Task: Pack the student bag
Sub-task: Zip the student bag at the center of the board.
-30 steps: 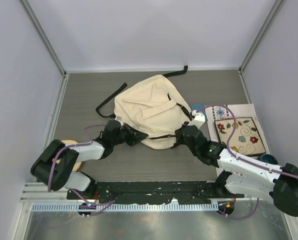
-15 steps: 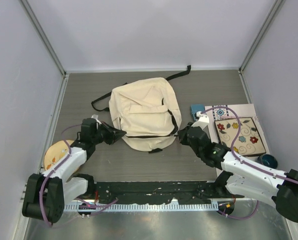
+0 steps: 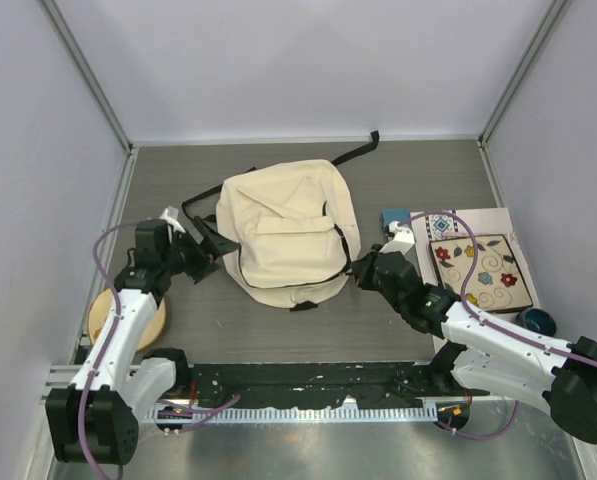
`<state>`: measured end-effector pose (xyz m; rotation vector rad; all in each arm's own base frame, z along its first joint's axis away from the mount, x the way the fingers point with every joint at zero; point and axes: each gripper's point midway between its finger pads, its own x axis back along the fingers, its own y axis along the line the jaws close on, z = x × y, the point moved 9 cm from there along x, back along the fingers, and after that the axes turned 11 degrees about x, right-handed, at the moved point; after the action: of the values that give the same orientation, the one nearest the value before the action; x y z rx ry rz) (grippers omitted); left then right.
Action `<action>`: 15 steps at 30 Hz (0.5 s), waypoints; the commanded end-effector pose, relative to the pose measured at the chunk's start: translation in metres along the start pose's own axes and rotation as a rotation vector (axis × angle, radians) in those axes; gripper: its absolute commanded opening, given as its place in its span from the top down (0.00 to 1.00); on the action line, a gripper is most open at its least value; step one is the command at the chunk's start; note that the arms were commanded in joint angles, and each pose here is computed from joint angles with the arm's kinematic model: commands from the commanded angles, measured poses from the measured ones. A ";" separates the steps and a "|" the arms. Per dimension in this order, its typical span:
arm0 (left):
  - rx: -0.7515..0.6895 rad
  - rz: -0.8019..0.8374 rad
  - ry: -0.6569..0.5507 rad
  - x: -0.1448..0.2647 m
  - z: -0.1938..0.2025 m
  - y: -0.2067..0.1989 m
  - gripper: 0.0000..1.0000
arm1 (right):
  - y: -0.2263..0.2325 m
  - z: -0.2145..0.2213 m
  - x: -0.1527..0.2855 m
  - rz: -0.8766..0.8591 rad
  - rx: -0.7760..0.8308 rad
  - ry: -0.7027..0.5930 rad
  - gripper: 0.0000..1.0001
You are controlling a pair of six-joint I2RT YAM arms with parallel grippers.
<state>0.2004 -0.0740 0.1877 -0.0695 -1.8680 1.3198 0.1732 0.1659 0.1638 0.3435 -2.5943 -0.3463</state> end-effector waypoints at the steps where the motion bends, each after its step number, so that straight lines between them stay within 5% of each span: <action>1: -0.302 0.113 -0.033 0.038 -0.001 -0.046 0.09 | 0.007 -0.011 0.000 -0.044 0.006 -0.045 0.99; 4: -0.505 0.189 0.026 0.044 0.019 -0.073 0.00 | 0.007 -0.011 0.000 -0.048 0.010 -0.045 0.99; 10: -0.907 0.128 0.125 0.017 0.089 -0.096 0.00 | 0.008 -0.014 0.001 -0.044 0.012 -0.047 0.99; 15: -1.228 0.009 0.088 -0.012 0.121 -0.107 0.01 | 0.010 -0.018 0.004 -0.052 0.005 -0.059 0.99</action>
<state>0.1618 -0.2056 0.2599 -0.8122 -2.1593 0.3767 0.1720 0.1670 0.1638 0.3783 -2.5873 -0.3290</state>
